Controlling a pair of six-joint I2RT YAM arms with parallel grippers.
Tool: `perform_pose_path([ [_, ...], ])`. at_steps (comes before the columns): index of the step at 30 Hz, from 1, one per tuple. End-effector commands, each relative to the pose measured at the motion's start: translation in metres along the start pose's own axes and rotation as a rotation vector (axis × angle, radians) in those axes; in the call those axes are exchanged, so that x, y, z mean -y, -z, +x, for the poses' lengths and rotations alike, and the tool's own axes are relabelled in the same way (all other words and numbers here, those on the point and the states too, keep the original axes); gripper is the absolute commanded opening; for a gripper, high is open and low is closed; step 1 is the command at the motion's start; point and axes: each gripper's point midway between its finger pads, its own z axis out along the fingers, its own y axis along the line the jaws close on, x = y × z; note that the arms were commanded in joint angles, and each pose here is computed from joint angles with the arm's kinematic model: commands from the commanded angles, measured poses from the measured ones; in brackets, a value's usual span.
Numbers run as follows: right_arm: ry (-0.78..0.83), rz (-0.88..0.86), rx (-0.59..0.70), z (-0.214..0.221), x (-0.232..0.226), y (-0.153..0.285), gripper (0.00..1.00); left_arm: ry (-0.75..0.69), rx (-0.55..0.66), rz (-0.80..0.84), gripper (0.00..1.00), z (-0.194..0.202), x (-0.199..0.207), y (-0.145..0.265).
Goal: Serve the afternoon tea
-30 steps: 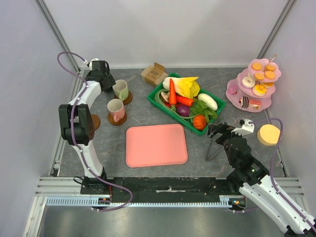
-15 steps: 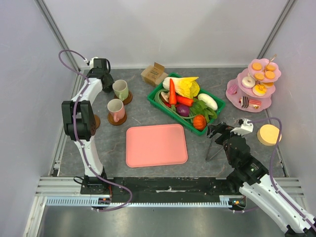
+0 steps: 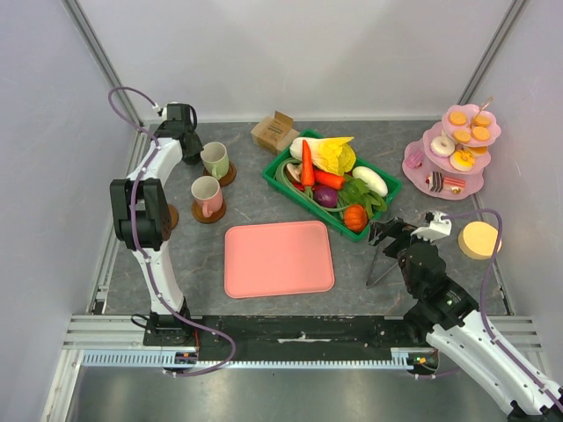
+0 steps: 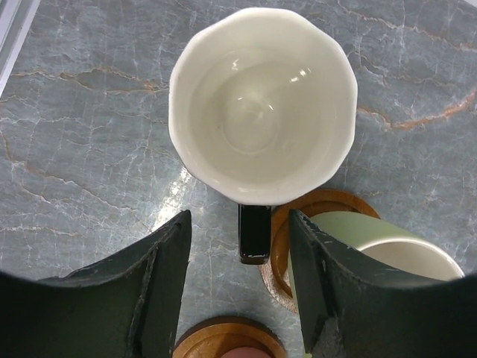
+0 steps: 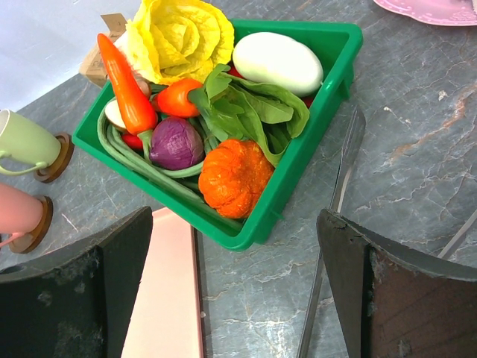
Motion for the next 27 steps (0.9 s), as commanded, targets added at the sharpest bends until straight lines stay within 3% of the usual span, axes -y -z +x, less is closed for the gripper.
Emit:
perform_pose_path([
  [1,-0.01,0.008,0.033,-0.007,0.001,-0.001,0.98,-0.109,-0.016,0.065,0.6,-0.006,0.007,0.004],
  [7,-0.01,0.015,0.038,-0.008,0.002,-0.001,0.98,-0.184,-0.072,0.1,0.59,0.004,0.009,0.007],
  [27,0.001,0.057,0.069,-0.018,0.009,0.001,0.98,-0.184,-0.161,0.059,0.49,-0.001,0.012,0.001],
])
